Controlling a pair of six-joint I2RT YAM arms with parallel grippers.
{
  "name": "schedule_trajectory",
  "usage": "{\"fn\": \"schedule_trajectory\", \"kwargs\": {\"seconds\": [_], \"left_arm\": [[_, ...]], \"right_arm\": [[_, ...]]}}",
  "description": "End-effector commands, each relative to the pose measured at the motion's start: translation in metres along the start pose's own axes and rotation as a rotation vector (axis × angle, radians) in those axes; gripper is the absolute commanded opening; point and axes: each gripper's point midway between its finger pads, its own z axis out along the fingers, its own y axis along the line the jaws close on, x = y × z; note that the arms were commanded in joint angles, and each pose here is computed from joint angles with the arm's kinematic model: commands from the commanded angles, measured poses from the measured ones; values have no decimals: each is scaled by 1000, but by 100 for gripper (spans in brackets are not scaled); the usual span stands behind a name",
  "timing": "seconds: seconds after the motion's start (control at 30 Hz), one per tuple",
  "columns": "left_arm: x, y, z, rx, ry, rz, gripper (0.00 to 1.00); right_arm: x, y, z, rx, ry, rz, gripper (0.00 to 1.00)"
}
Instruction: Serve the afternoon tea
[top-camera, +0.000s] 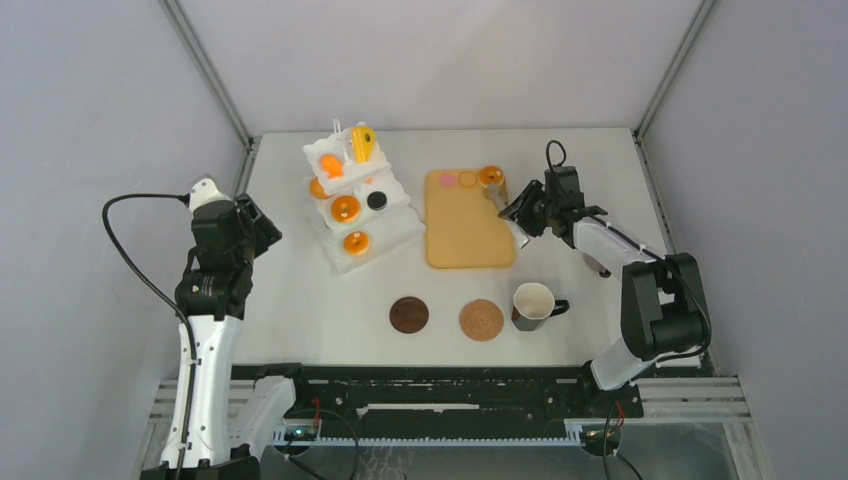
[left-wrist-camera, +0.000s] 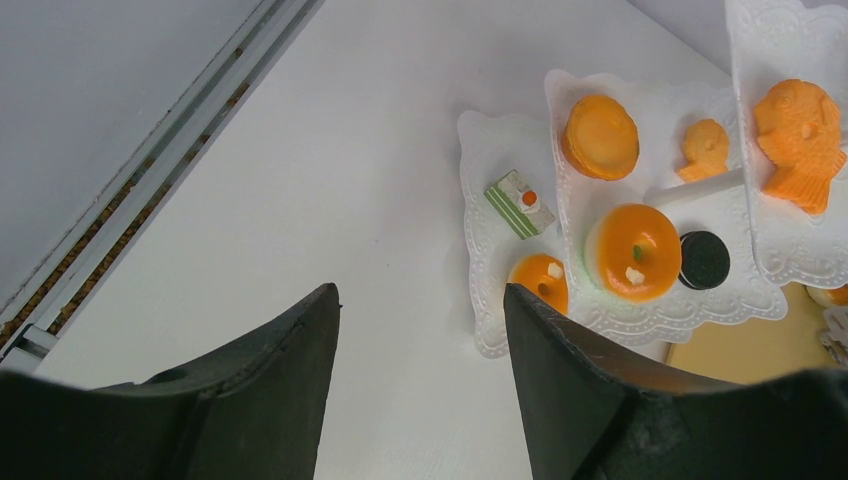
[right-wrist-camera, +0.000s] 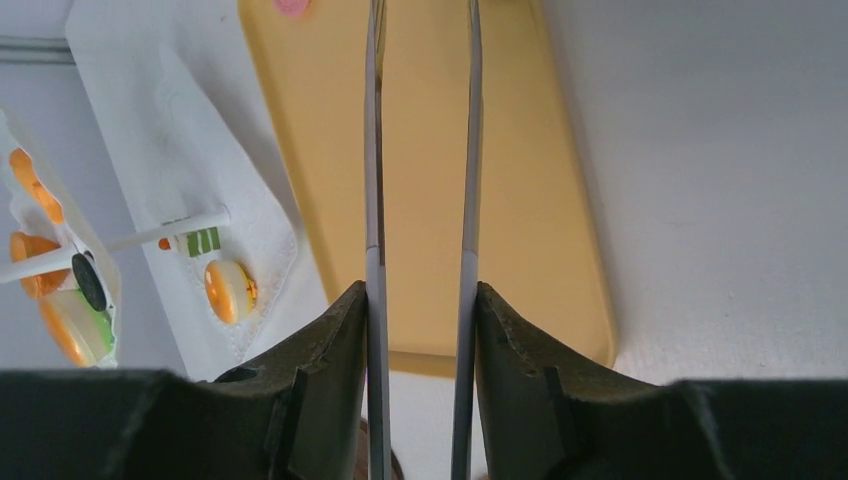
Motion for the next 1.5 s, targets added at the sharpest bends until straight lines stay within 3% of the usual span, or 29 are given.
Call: {"fn": "schedule_trajectory", "kwargs": {"seconds": [0.0,0.27,0.6,0.67,0.83,1.0,1.27,1.47], "left_arm": [[-12,-5,0,20,-34,-8,66],[-12,-9,4,27,-25,-9,66],[-12,-11,9,30,-17,-15,66],[-12,-11,9,27,-18,-12,66],[-12,-9,9,21,-17,-9,66],[-12,-7,7,12,-24,-8,66],[-7,-7,8,21,-16,-5,66],[-10,-8,5,32,-27,-8,66]], "right_arm": [[-38,30,-8,-98,-102,17,48],[-44,31,1,-159,-69,76,52],[-50,28,18,-216,-34,163,51],[-51,30,18,-227,-35,164,46],[-52,32,12,-229,-38,156,22],[-49,37,-10,-240,-54,106,4],[-19,56,-45,-329,6,1,0],[12,83,-42,-378,85,-63,0]]}}
